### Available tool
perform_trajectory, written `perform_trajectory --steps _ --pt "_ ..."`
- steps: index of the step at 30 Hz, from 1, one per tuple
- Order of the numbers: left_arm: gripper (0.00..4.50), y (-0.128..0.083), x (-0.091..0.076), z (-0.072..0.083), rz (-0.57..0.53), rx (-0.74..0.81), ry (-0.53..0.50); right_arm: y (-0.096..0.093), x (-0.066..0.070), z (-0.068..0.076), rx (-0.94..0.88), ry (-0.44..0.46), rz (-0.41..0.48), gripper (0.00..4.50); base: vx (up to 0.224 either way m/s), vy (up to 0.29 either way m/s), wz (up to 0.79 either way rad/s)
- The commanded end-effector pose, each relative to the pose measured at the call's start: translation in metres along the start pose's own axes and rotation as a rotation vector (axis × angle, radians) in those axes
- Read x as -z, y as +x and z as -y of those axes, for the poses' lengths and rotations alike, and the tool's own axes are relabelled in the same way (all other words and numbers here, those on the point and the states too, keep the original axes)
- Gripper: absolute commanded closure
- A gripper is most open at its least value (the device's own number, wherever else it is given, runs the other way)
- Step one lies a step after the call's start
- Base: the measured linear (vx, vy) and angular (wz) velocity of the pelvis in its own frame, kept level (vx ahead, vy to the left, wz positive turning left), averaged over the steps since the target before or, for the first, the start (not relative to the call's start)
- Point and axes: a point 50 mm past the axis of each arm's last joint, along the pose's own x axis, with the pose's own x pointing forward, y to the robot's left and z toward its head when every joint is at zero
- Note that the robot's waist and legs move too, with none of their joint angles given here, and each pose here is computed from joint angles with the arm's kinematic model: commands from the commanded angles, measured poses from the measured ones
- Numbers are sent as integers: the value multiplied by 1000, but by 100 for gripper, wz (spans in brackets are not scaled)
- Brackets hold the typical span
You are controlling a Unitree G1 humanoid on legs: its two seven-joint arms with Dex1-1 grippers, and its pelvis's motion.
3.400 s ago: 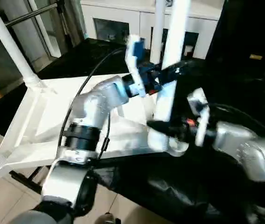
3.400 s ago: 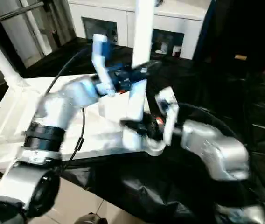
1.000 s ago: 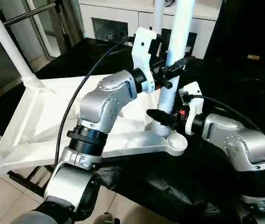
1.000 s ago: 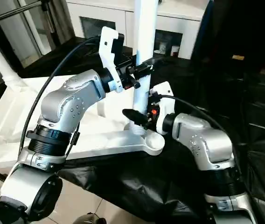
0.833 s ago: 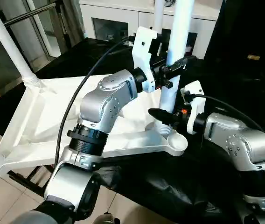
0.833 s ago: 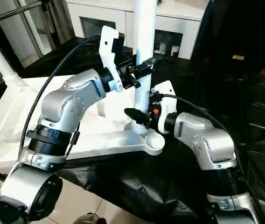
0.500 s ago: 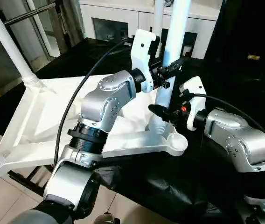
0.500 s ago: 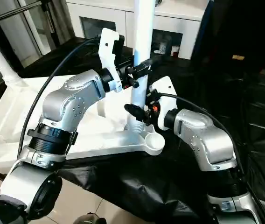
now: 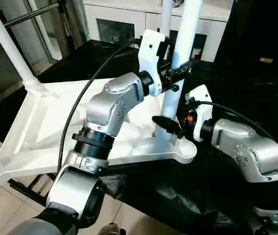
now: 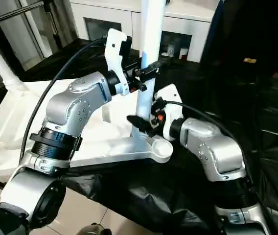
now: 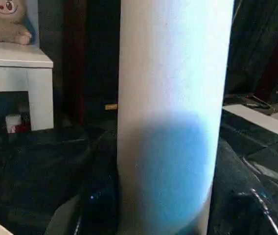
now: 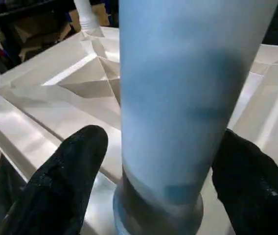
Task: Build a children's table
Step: Insert table leg to table base
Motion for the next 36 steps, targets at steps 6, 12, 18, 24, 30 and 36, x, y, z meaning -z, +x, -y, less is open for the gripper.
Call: perform_trajectory --steps 6,12,18,24,30,36 --pt "271 2 -9 2 18 18 39 -2 -5 3 17 24 16 92 0 0 0" --pt "271 2 -10 4 25 27 31 -1 -3 4 18 28 7 120 0 0 0" --pt "271 3 -12 7 32 49 16 1 -2 3 13 35 5 172 0 0 0" --pt "271 4 -11 10 29 67 11 2 -1 4 14 35 2 219 0 0 0" --pt "271 4 -11 11 29 71 10 2 0 4 12 33 -1 256 0 0 0" --pt "271 4 -12 11 30 74 7 2 -1 4 11 32 3 257 0 0 0"
